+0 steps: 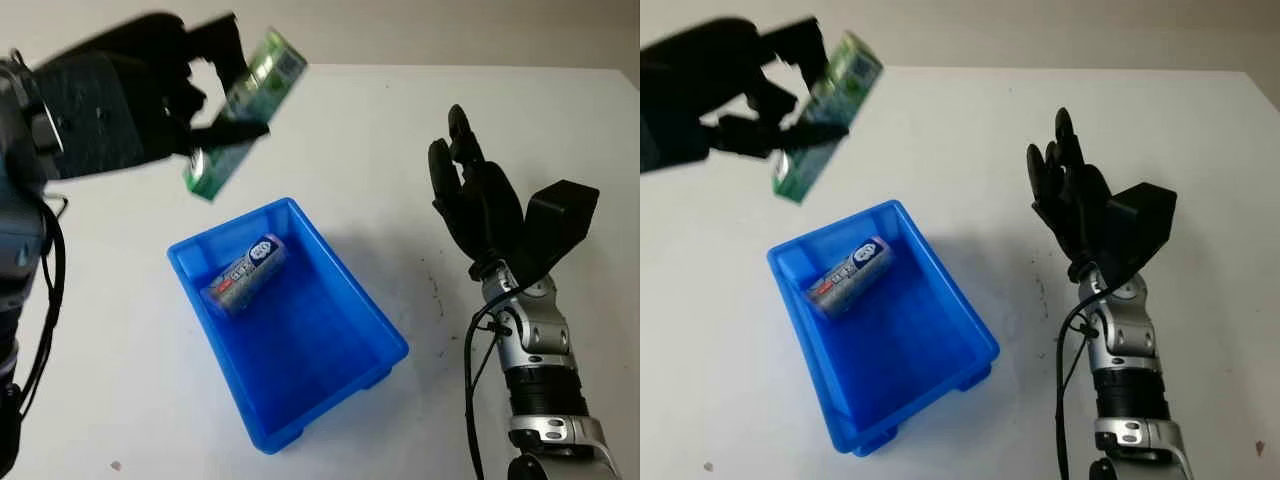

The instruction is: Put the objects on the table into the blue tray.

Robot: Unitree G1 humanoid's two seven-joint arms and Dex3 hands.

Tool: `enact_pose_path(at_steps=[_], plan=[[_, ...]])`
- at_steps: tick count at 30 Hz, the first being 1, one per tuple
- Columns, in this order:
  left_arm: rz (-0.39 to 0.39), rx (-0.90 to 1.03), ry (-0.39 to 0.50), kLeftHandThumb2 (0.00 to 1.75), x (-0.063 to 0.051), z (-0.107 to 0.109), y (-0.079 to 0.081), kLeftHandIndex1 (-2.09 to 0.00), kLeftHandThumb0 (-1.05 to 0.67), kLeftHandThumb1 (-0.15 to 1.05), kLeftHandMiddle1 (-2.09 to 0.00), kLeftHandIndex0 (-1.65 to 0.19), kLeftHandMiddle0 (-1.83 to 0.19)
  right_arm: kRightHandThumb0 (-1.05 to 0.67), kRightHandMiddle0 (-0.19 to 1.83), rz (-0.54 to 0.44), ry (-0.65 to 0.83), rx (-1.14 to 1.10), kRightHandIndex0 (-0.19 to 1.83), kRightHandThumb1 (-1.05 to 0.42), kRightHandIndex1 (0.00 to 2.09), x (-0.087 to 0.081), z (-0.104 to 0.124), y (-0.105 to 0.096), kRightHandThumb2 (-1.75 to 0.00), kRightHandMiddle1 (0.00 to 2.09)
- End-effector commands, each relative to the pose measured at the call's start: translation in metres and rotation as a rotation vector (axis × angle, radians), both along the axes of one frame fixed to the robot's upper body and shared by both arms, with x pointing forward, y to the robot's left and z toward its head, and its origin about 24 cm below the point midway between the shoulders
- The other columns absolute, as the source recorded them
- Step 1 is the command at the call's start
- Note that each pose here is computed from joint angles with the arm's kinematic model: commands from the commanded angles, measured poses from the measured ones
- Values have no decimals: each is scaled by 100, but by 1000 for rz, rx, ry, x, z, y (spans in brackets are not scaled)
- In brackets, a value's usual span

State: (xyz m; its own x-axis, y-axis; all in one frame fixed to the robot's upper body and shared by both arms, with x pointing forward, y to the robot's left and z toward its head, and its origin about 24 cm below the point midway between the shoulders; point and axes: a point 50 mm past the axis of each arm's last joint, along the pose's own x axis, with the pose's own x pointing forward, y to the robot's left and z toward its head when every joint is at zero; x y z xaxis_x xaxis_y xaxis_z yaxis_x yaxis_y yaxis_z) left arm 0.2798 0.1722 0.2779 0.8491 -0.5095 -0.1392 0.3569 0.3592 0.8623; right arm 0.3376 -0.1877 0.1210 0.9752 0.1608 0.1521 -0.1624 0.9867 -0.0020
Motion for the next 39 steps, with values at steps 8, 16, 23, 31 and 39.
enact_pose_path(at_steps=[8, 16, 23, 31, 39], plan=[[-61, 90, 287, 55, -16, -45, -19, -209, -26, 105, -209, -112, -148, -62, -19, 14, -24, -11, -19, -105, 0, -2, 3, 0, -51, 0], [-37, 113, 416, 51, -14, -59, -20, -106, -64, 105, -134, 3, -23, -63, -19, 10, -22, -14, -19, -105, 0, -2, 2, -2, -51, 0], [-50, -38, 416, 59, -12, -45, -21, -1, -79, 105, -1, 19, 17, -62, -19, 15, -28, -14, -19, -105, 0, -3, 2, -2, -51, 0], [20, -553, 216, 69, 13, -22, 13, -11, -74, 105, -15, 1, -1, -63, -19, 16, -37, -2, -19, -105, 0, -2, 3, 0, -51, 0], [308, -1106, -32, 60, 30, -46, 75, -7, -70, 105, -7, 8, 3, -66, -19, 15, -54, 46, -19, -105, 0, 2, 6, 6, -48, 0]])
